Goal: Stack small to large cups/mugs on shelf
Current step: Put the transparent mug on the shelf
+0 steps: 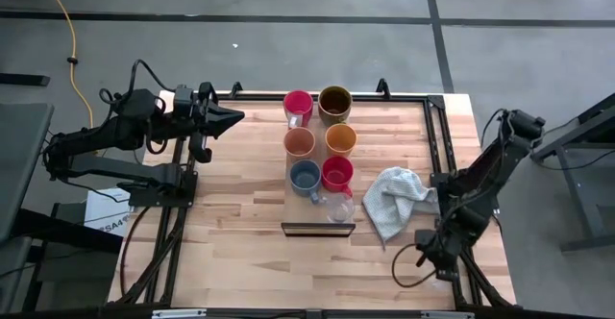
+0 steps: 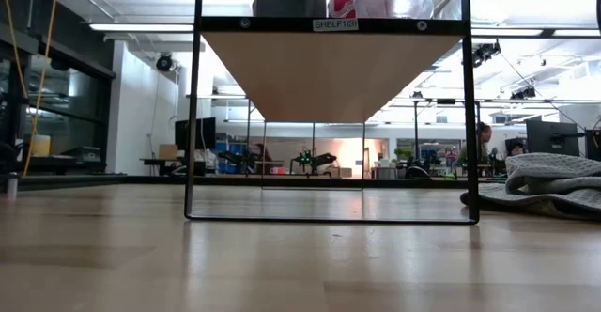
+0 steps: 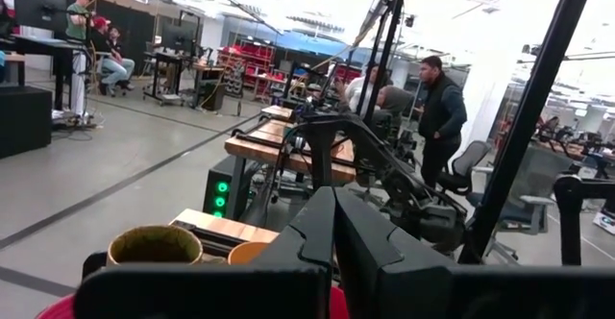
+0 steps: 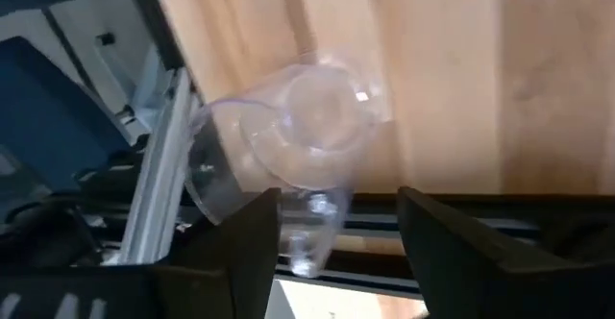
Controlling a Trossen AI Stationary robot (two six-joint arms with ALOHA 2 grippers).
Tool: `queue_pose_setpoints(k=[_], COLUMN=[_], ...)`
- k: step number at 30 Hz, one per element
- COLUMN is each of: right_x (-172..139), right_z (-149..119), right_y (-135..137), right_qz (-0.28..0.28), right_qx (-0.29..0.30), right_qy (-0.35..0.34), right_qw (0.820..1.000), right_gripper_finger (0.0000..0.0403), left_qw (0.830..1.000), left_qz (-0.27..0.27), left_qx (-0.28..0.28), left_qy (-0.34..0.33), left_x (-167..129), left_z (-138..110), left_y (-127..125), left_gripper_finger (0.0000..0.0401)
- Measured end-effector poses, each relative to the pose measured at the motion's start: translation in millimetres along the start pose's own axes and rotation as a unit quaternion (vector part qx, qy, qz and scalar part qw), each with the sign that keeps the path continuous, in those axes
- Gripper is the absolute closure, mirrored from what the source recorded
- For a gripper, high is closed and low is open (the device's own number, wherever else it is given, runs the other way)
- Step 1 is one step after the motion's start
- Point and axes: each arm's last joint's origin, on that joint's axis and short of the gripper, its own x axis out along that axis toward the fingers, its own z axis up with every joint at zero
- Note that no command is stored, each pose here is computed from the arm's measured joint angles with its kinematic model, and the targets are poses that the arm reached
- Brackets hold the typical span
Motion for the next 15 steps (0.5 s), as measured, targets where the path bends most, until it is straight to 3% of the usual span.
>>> queue_pose_setpoints(k=[4, 10, 13, 15], right_x=[10.6, 28.3, 34.3, 35.5], right_z=[-5.7, -5.6, -3.8, -3.8], right_y=[7.4, 7.4, 8.2, 8.2], right_qz=[-0.003, -0.051, -0.058, -0.060], right_qx=[-0.011, 0.030, 0.036, 0.038], right_qy=[0.000, 0.012, 0.019, 0.026], right_qw=[1.000, 0.998, 0.997, 0.997], right_gripper_finger=[0.0203, 0.0207, 0.0233, 0.0273], left_qw=[1.000, 1.000, 1.000, 1.000], left_qz=[0.000, 0.000, 0.000, 0.000], left_qx=[0.000, 0.000, 0.000, 0.000], left_qy=[-0.002, -0.002, -0.002, -0.002], left_x=[-0.1, -0.1, -0.1, -0.1], left_z=[0.3, 0.4, 0.4, 0.4], left_y=[-0.1, -0.1, -0.1, -0.1], left_gripper_finger=[0.0401, 0.0401, 0.0401, 0.0401])
